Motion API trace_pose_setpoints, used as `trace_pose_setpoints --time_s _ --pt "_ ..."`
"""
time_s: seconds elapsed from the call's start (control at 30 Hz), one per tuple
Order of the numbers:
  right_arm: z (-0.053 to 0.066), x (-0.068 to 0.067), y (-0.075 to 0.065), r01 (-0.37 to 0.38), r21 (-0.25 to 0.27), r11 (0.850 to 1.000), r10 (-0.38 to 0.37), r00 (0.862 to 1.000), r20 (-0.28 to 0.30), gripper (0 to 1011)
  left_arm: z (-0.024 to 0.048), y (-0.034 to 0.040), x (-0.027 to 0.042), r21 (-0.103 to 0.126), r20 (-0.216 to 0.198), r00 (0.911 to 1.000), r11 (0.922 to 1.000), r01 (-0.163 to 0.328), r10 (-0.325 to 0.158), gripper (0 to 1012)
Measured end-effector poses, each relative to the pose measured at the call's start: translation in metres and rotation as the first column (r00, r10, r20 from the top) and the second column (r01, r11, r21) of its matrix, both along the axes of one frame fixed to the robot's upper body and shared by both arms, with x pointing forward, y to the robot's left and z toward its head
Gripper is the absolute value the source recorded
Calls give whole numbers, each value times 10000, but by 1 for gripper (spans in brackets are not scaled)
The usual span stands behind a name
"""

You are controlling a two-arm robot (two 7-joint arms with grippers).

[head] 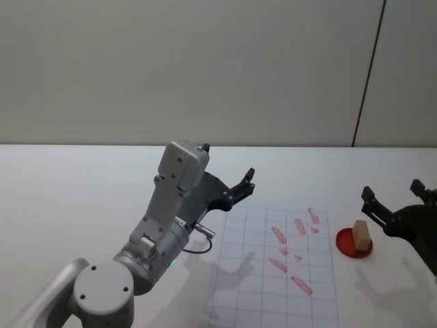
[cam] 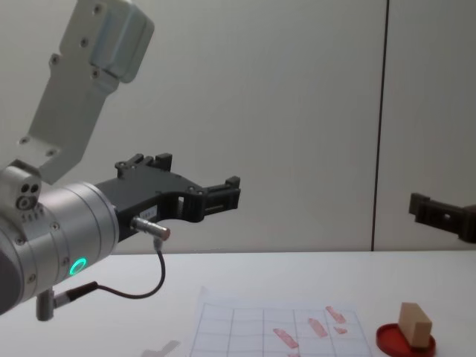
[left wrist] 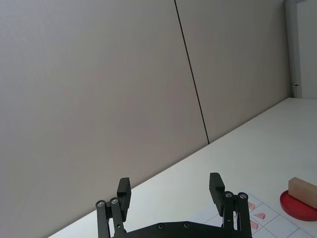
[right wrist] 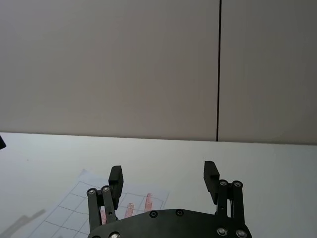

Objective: Use the one hand to pick up the stamp and affix it onto the A4 paper.

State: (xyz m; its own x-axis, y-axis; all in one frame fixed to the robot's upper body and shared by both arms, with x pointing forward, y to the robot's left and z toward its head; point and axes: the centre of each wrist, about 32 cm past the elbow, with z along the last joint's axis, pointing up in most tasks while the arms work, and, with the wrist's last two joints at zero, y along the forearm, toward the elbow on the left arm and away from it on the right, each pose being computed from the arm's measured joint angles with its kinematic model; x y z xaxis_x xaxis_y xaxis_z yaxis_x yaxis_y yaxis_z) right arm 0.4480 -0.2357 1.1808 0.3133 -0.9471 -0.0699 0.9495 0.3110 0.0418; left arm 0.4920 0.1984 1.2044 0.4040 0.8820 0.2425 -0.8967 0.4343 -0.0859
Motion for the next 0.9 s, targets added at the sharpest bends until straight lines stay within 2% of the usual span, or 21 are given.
trace_pose_setpoints --time_s 0.13,0.43,0.63,0.9 --pt "-38 42 3 149 510 9986 -125 9989 -462 1001 0 0 0 0 0 10000 10000 -1 1 1002" --pt "-102 157 13 509 1189 9916 -352 9908 -1305 1001 0 0 0 0 0 10000 10000 -1 1 1002" --pt "-106 242 27 707 1204 9902 -476 9817 -1844 1001 0 0 0 0 0 10000 10000 -1 1 1002" --pt "-35 355 53 761 798 9939 -530 9644 -2592 1001 0 0 0 1 0 10000 10000 0 0 1002"
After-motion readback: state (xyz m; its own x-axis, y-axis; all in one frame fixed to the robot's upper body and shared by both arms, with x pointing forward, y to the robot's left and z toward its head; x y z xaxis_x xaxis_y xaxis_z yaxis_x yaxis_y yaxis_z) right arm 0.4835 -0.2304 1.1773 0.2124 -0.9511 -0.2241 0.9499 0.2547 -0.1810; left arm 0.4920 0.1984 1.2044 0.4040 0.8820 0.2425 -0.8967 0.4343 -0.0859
